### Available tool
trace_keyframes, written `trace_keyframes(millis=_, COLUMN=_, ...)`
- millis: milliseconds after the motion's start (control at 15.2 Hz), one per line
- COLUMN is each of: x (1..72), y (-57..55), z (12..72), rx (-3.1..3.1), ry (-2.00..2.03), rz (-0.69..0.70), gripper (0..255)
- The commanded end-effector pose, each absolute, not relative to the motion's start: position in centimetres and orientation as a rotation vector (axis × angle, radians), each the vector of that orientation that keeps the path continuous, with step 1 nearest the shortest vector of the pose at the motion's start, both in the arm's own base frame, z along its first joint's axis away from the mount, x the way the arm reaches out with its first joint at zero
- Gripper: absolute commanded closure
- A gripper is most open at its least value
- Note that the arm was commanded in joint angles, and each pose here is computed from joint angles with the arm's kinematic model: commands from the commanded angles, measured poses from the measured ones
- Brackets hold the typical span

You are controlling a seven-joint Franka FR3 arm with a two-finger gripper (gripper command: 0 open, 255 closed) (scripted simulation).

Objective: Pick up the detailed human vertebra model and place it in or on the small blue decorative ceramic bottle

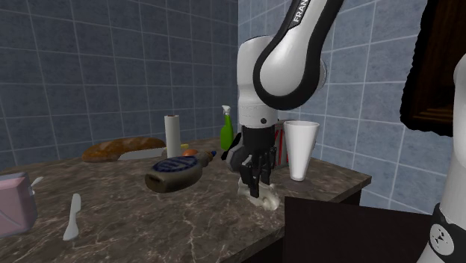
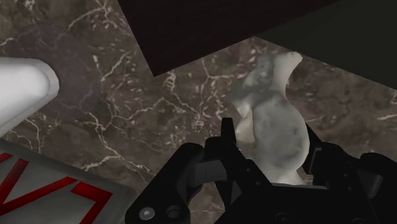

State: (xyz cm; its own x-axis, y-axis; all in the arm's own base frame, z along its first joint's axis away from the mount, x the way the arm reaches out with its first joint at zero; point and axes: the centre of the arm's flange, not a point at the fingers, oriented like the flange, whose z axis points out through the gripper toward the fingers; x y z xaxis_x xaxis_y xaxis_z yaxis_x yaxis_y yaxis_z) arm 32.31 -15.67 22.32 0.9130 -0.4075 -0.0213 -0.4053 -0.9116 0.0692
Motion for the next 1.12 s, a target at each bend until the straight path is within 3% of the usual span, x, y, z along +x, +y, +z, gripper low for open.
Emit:
trace_keyframes(millis=0, x=32.4, y=-15.8, z=23.4, rx=3.011, ry=-0.64, rz=-0.055, gripper=255)
trace_keyframes(millis=1056, x=32.4, y=-15.8, z=31.9, rx=3.011, ry=-0.64, rz=-0.055, gripper=255)
